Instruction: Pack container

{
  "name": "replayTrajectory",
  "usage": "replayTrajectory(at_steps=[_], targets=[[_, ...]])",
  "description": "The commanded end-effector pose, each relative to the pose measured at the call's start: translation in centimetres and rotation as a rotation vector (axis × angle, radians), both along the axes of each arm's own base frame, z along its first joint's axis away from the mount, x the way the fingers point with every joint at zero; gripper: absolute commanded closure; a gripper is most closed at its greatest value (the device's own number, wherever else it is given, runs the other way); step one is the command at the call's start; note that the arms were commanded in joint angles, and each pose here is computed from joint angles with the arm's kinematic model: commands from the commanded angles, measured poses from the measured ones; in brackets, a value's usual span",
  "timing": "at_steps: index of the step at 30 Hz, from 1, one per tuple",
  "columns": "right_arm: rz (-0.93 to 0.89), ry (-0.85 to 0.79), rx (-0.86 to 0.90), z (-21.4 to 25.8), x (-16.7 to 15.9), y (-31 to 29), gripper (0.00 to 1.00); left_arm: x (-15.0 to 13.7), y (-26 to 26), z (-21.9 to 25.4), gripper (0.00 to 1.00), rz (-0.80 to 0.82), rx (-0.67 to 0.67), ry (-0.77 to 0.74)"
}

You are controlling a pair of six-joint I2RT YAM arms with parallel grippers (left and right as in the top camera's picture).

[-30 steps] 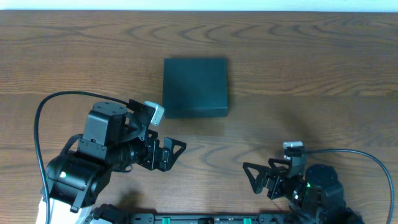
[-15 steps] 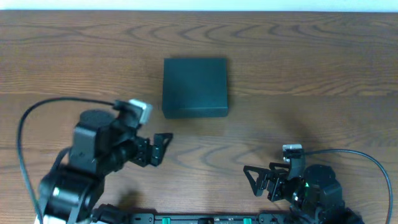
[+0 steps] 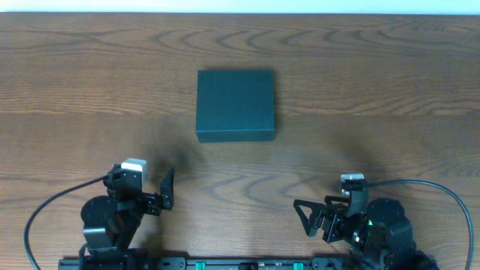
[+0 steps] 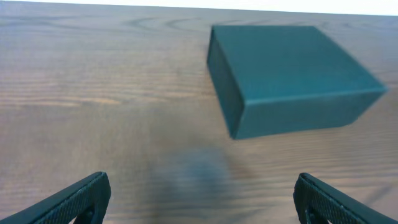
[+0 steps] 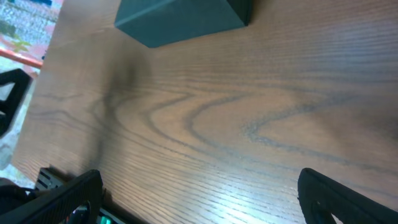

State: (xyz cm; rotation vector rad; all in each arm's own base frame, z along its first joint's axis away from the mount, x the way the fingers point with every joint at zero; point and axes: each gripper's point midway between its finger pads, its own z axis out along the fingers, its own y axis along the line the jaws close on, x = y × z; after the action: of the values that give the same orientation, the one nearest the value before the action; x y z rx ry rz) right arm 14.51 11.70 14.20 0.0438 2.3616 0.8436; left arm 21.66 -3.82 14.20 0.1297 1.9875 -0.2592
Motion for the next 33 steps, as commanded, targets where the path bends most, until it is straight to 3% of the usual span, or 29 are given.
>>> replayTrajectory(at_steps=[1,33], targets=[[0.005,-0.021,-0.011,0.3,0.1,-0.1,0.01,0.0,0.3,-1.2,0.05,0.01,0.018,-0.031],[0.005,-0.022,-0.011,0.3,0.1,-0.1,0.0,0.1,0.3,-2.7,0.05,0.006,0.03,-0.062]])
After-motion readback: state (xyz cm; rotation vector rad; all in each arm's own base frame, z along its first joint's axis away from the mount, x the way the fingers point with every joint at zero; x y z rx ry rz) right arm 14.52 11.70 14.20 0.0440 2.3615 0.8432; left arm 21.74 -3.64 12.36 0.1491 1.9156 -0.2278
